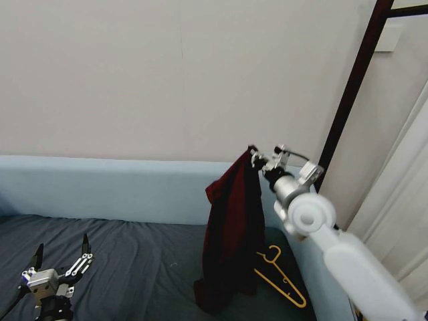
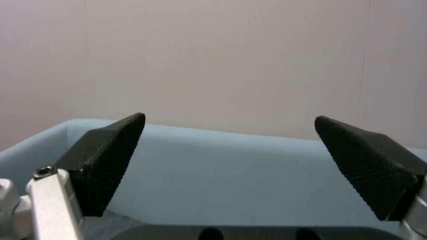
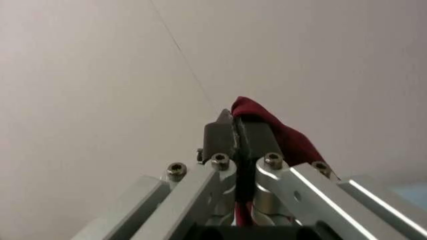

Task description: Pick up the clothes from the sofa and hang them on the clothes hanger.

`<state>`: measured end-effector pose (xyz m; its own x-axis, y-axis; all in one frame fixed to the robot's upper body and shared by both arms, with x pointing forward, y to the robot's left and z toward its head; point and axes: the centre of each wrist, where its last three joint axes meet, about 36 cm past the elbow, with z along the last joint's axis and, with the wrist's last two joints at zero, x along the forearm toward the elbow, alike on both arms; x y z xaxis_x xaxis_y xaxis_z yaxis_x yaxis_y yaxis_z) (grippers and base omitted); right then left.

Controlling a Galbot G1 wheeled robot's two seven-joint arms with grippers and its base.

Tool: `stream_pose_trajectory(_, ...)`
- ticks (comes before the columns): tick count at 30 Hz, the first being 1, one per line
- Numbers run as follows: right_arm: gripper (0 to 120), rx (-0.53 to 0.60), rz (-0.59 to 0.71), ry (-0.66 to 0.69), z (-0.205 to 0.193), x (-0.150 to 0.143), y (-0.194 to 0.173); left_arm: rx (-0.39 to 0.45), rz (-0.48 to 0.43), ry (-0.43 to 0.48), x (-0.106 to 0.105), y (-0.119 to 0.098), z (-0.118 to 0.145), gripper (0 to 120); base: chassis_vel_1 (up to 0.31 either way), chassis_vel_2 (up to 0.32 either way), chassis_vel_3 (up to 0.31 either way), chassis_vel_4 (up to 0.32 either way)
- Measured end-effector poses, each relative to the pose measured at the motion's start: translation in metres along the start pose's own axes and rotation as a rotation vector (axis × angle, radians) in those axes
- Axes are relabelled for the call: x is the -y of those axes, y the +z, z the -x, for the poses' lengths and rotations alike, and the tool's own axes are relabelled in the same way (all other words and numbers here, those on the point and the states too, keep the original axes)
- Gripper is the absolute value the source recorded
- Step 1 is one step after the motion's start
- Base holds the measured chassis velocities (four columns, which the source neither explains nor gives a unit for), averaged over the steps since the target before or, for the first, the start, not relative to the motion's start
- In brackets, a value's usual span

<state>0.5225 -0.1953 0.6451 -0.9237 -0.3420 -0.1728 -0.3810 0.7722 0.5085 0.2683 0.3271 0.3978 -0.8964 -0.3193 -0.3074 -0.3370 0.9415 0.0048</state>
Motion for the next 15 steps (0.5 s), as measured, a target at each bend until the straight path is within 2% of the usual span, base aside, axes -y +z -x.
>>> stream_pose_trajectory(1,0,0.000,0.000,0.000,0.000,0.000,0.000,0.000,0.000,0.000,0.000,0.000,0.000,100,0.000,0.000,0.000,0.000)
stream_pose_trajectory(4,0,0.083,-0.057,-0.054,0.017,-0.018,-0.059,0.009,-0.005,-0.002,0.001,-0.003,0.001,100,0.000,0.000,0.000,0.000)
stream_pose_trajectory(11,0,0.147,-0.095,-0.098,0.020,-0.037,-0.103,0.015,-0.009,-0.006,-0.001,-0.004,0.002,100,0.000,0.000,0.000,0.000)
stream_pose_trajectory(15,0,0.227,-0.160,-0.117,0.023,-0.046,-0.137,0.020,-0.014,-0.006,-0.001,-0.004,0.004,100,0.000,0.000,0.000,0.000)
